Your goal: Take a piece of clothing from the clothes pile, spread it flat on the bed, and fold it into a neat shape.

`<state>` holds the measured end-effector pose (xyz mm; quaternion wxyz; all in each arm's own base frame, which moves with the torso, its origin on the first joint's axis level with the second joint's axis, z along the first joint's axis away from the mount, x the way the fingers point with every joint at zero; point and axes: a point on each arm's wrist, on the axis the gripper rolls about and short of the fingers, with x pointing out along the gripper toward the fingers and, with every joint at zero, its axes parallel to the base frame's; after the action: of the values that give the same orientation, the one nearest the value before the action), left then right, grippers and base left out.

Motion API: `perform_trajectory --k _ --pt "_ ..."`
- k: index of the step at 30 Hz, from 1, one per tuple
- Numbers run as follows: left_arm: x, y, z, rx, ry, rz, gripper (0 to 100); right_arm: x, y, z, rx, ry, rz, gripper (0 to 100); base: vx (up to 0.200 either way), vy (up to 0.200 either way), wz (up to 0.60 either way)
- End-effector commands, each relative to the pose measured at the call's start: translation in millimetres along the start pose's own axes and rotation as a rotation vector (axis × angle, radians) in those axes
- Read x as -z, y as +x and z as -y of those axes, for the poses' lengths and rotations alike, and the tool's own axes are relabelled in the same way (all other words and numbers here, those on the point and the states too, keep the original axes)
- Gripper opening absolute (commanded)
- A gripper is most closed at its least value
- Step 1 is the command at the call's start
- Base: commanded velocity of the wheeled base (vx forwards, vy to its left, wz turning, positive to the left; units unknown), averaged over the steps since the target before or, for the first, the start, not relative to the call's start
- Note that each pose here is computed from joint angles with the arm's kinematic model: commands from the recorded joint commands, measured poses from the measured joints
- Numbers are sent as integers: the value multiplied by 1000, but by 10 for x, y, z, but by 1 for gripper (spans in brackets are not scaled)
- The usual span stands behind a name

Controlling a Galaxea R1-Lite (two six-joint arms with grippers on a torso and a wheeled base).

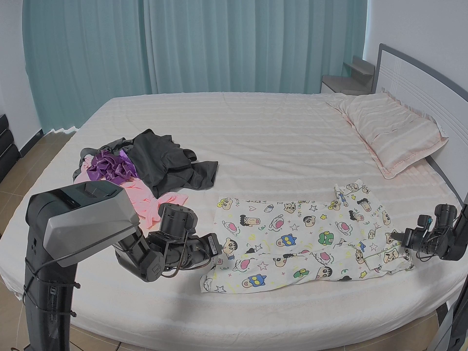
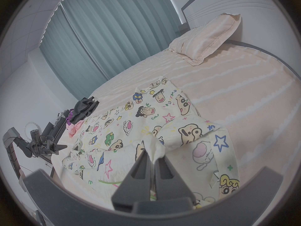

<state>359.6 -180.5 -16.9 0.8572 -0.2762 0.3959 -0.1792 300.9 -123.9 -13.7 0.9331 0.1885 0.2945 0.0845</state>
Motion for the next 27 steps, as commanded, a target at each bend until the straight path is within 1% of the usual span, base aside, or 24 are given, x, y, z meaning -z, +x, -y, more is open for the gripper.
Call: perform_trajectory --k 1,4,5,7,8,9,13,14,15,16,18,24,27 --pt "-94 -56 131 49 -69 -80 0 16 20 -33 -10 -2 -9 0 0 0 0" --pt "-117 -29 143 32 -77 -99 0 17 14 -50 -13 -4 -11 0 0 0 0" --pt "-117 -20 140 29 -63 -95 100 18 12 -63 -15 -5 -12 0 0 0 0" --pt "-106 -13 133 22 -43 -85 100 19 20 -76 -18 -8 -14 0 0 0 0" --pt "-95 5 105 -2 18 -44 100 24 24 -84 -19 -8 -16 0 0 0 0" --pt "-74 24 73 -17 64 -22 100 24 27 -88 -20 -11 -17 0 0 0 0" --pt "45 68 -34 8 192 18 100 29 35 -95 -23 -12 -19 0 0 0 0" --pt "69 81 -50 15 215 23 100 33 37 -93 -22 -11 -20 0 0 0 0" --pt "73 83 -53 16 218 25 100 33 40 -97 -24 -10 -21 0 0 0 0" --pt "126 135 -54 34 259 34 100 34 48 -109 -27 -12 -23 0 0 0 0" --pt "156 163 -71 39 271 34 100 35 53 -117 -28 -14 -24 0 0 0 0" --pt "245 171 -17 94 284 -15 100 32 53 -123 -29 -16 -23 0 0 0 0" --pt "266 195 -24 93 286 -20 100 32 53 -123 -29 -14 -23 0 0 0 0"
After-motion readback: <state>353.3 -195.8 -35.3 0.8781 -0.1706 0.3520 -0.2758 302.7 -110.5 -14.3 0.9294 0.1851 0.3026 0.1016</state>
